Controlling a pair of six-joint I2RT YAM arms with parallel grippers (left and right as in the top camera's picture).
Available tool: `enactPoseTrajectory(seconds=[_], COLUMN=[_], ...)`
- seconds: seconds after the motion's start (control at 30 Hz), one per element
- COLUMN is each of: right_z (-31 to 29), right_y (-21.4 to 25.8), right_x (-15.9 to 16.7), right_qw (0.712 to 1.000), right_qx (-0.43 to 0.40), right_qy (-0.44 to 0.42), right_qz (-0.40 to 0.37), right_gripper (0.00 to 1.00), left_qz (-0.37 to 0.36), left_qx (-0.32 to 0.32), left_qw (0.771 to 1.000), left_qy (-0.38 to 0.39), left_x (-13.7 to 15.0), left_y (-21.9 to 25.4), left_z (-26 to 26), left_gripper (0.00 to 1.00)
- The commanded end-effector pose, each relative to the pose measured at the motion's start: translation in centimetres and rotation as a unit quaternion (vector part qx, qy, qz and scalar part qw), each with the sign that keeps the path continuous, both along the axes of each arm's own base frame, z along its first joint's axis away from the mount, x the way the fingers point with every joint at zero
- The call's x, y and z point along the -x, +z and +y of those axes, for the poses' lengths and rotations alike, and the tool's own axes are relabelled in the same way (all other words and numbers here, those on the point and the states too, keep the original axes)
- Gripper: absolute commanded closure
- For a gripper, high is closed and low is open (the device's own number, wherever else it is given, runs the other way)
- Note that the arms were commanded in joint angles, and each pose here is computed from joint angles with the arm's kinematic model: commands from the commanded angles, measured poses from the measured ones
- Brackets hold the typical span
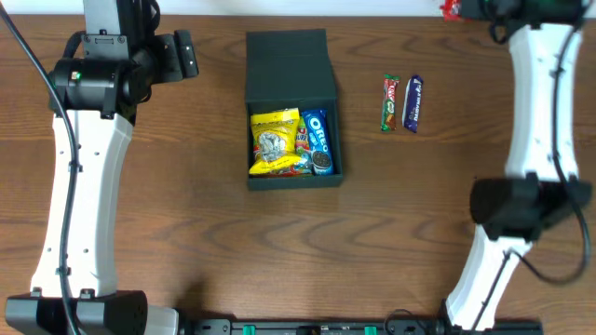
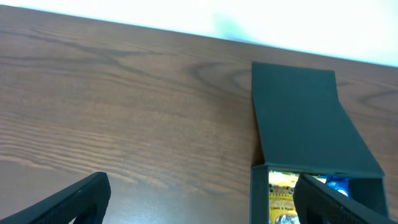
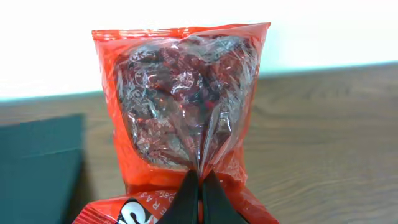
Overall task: Pack container
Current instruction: 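Lift the red bag and carry it toward the box, then lower the red bag into the box's left side and release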
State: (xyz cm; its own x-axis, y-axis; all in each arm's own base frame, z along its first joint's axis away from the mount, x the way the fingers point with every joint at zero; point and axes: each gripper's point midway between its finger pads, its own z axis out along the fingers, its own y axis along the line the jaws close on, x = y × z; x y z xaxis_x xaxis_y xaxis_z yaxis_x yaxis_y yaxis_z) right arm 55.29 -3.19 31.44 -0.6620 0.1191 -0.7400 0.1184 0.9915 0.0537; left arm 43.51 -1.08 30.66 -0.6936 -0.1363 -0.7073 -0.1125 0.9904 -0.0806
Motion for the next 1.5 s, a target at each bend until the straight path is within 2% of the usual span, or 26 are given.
enactPoseTrajectory(seconds=[0.0, 0.23, 0.37, 0.5, 0.7, 0.97, 1.23, 1.47], right_z=[0.0, -4.0, -3.6, -2.4, 5.4, 18.7, 28.3, 32.3], right_y=[3.5, 5.6, 5.5, 4.8, 1.1, -8.0, -15.6, -18.3], right_x=[3.3, 10.7, 14.4, 16.6, 15.4, 13.8, 15.2, 17.1], right_qw=[1.000, 0.997, 0.995, 0.994, 0.996, 0.984, 0.966, 0.959], right_qx=[-0.002, 0.012, 0.025, 0.021, -0.037, -0.102, -0.153, -0.158], right_qy=[0.012, -0.031, -0.031, -0.024, 0.053, 0.128, 0.142, 0.146], right_qz=[-0.019, -0.064, -0.091, -0.104, -0.060, 0.064, 0.155, 0.187], right_gripper=[0.99, 0.98, 0.99, 0.99, 0.99, 0.99, 0.99, 0.99], left_qz=[-0.010, -0.022, -0.023, -0.022, -0.021, -0.016, -0.010, -0.003], left_qx=[-0.004, -0.003, -0.003, -0.003, -0.003, -0.003, -0.003, -0.004], left_qw=[1.000, 1.000, 1.000, 1.000, 1.000, 1.000, 1.000, 1.000], left_qy=[-0.004, -0.004, -0.004, -0.004, -0.004, -0.004, -0.004, -0.005], left_x=[-0.1, -0.5, -0.5, -0.5, -0.4, -0.3, -0.1, 0.2], left_y=[0.5, 0.9, 1.0, 0.9, 0.9, 0.7, 0.5, 0.3], left_z=[0.1, 0.1, 0.1, 0.1, 0.1, 0.1, 0.1, 0.1], left_gripper=[0.05, 0.05, 0.05, 0.05, 0.05, 0.05, 0.05, 0.05])
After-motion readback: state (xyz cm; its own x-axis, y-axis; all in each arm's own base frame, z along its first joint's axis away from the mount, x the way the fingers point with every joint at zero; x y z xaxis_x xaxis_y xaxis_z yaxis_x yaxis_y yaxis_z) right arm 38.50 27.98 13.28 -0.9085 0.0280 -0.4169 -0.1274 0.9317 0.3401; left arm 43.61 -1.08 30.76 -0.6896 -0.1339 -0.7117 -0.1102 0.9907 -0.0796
